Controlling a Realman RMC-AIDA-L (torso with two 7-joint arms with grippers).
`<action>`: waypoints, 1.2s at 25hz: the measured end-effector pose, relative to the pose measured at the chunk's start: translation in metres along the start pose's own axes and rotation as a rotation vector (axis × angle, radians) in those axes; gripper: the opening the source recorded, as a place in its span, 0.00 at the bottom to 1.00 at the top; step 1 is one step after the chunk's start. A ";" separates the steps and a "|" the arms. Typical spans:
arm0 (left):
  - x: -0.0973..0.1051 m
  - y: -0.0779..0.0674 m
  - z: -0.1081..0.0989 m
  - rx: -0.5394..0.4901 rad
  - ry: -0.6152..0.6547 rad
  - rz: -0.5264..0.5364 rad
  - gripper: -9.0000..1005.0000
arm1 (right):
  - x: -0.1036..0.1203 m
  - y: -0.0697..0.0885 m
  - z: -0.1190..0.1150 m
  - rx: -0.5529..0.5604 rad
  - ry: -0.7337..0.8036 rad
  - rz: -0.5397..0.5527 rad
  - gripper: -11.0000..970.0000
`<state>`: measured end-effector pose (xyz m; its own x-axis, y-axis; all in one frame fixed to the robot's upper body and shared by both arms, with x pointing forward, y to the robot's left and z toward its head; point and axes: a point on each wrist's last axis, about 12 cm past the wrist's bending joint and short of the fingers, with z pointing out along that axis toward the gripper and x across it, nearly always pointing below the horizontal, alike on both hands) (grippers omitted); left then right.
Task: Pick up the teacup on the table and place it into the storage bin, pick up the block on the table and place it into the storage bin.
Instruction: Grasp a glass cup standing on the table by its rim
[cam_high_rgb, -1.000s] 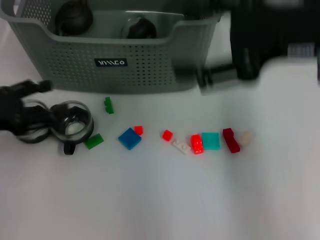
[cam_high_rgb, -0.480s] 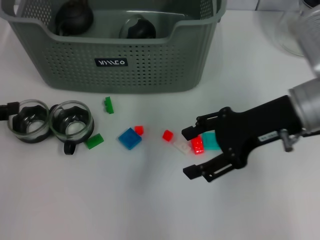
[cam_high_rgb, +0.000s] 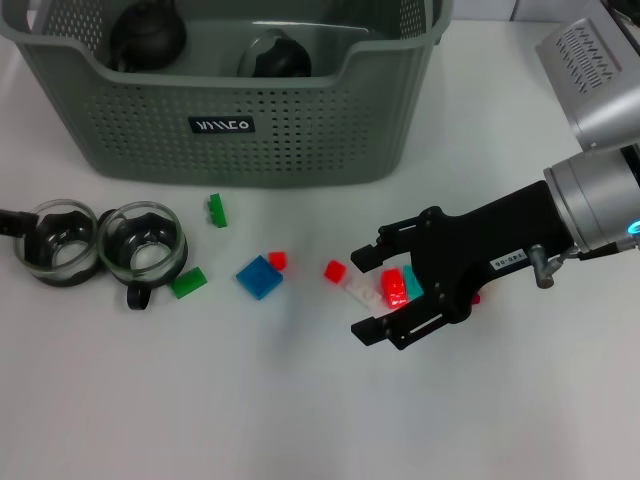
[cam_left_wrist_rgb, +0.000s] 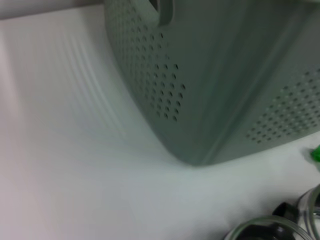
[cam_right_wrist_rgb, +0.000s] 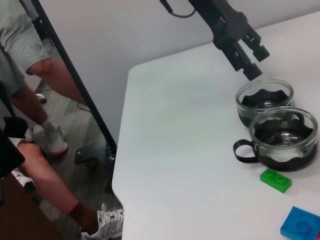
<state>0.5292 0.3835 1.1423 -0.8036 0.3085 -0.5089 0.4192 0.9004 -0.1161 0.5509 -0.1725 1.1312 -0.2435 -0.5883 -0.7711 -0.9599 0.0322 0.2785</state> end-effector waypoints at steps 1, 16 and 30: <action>-0.004 -0.002 0.002 -0.008 0.016 0.008 0.86 | 0.000 0.000 0.000 0.001 0.000 0.000 0.94; -0.040 -0.019 0.036 -0.072 0.137 0.091 0.86 | 0.008 -0.002 0.002 0.008 -0.008 0.018 0.94; -0.035 -0.024 0.051 -0.049 0.190 0.122 0.58 | 0.008 -0.003 0.001 0.015 -0.011 0.017 0.94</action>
<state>0.5688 0.3352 1.1192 -0.8152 0.4645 -0.3459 0.5012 0.8651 -0.0196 0.5517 -0.1762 1.1235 -0.2608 -0.5790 -0.7725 -0.9576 0.0537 0.2831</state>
